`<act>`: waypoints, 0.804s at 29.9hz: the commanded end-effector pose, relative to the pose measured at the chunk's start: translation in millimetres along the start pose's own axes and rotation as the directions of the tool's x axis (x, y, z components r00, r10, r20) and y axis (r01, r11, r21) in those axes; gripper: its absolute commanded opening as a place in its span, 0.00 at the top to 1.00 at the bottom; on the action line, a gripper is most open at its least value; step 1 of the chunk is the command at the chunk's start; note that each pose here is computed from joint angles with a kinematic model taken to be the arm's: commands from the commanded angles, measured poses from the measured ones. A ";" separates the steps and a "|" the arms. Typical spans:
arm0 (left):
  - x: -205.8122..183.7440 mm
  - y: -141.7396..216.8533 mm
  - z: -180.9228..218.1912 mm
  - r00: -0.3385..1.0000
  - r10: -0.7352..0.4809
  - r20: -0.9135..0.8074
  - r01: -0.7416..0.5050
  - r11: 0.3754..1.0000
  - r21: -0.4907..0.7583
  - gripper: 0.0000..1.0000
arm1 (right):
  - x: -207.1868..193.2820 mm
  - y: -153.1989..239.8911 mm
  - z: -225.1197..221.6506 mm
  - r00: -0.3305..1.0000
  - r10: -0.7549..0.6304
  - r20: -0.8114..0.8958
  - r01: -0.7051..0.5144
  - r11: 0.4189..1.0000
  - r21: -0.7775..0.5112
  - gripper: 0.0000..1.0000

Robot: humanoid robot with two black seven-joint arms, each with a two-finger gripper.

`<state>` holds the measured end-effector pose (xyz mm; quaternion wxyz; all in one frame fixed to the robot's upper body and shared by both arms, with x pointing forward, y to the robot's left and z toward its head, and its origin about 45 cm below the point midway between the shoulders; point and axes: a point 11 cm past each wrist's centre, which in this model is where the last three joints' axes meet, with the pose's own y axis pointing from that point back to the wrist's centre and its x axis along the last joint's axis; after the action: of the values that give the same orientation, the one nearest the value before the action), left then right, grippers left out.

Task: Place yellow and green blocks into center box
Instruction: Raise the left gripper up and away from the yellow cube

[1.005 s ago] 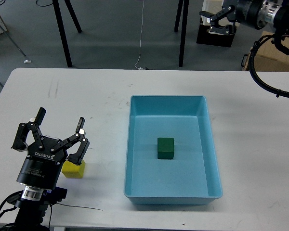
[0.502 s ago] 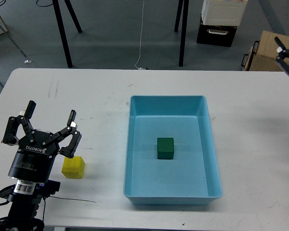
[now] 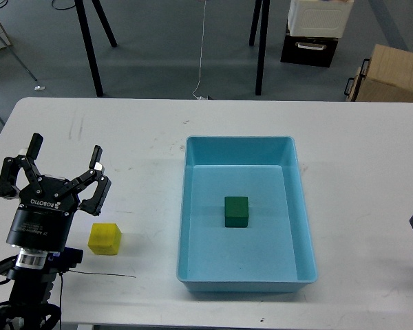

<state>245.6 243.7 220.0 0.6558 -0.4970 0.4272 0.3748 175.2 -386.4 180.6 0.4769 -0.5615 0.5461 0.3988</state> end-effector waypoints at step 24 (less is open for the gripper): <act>-103.7 -138.9 116.3 0.716 -0.324 0.619 0.092 0.922 0.376 0.00 | -15.5 -5.2 -16.8 0.998 -0.045 -0.049 0.046 0.999 0.022 0.00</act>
<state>348.8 337.0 359.5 0.8204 -0.3654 0.1946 0.3944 168.7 -403.0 197.7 0.4668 -0.5758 0.5594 0.3711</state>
